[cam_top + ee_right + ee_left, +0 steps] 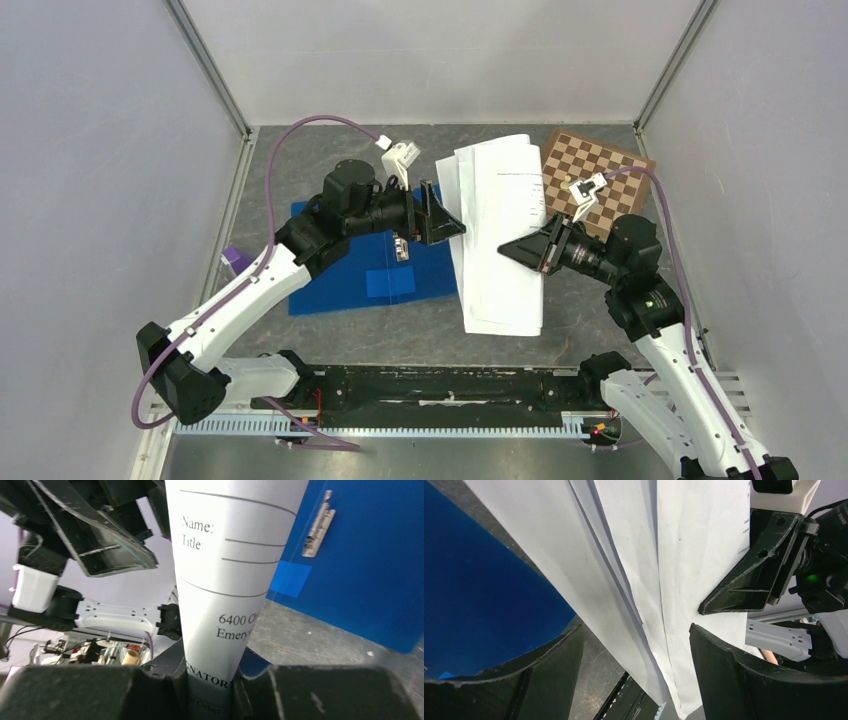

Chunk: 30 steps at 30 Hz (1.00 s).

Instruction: Put the files into the folder

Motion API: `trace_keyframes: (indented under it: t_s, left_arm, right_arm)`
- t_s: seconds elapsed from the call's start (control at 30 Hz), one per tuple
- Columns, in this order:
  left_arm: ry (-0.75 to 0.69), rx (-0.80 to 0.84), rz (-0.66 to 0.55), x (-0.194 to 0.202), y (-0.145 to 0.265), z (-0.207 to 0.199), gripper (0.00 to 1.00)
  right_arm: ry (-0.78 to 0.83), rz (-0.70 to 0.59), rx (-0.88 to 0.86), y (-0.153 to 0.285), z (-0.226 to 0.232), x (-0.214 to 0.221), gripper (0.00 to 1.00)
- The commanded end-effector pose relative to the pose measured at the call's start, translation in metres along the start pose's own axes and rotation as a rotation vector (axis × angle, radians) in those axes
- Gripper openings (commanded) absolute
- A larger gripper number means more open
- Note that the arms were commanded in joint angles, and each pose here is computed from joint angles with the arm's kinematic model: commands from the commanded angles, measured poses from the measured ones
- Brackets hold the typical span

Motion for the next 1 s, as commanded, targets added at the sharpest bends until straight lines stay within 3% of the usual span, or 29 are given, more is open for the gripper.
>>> trace_keyframes:
  t_s: [0.0,0.3,0.63,0.97]
  left_arm:
    - [-0.101,0.083,-0.007,-0.009,0.008,-0.009,0.84]
    - [-0.083,0.185,0.000,-0.011,0.009,-0.014,0.84]
    - [-0.017,0.306,0.023,-0.009,0.011,-0.030,0.84]
    - [0.035,0.330,0.037,-0.006,0.004,-0.029,0.69]
  right_arm:
    - [0.035,-0.059,-0.181,0.007,0.040,-0.026,0.22]
    - [0.021,-0.064,-0.229,0.007,0.049,-0.031,0.24]
    - [0.047,-0.053,-0.148,-0.003,0.033,-0.029,0.25]
    - [0.075,-0.017,-0.079,-0.014,0.020,-0.020,0.25]
Point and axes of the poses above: each gripper's point midway between its finger pads, its own y axis back along the fingers, its own z axis along the line the jaws close on, x = y × z, the point moved 5 cm from there along y, back along the fingers, and after that the axes turned 10 degrees about y, right-handed, at the moved point
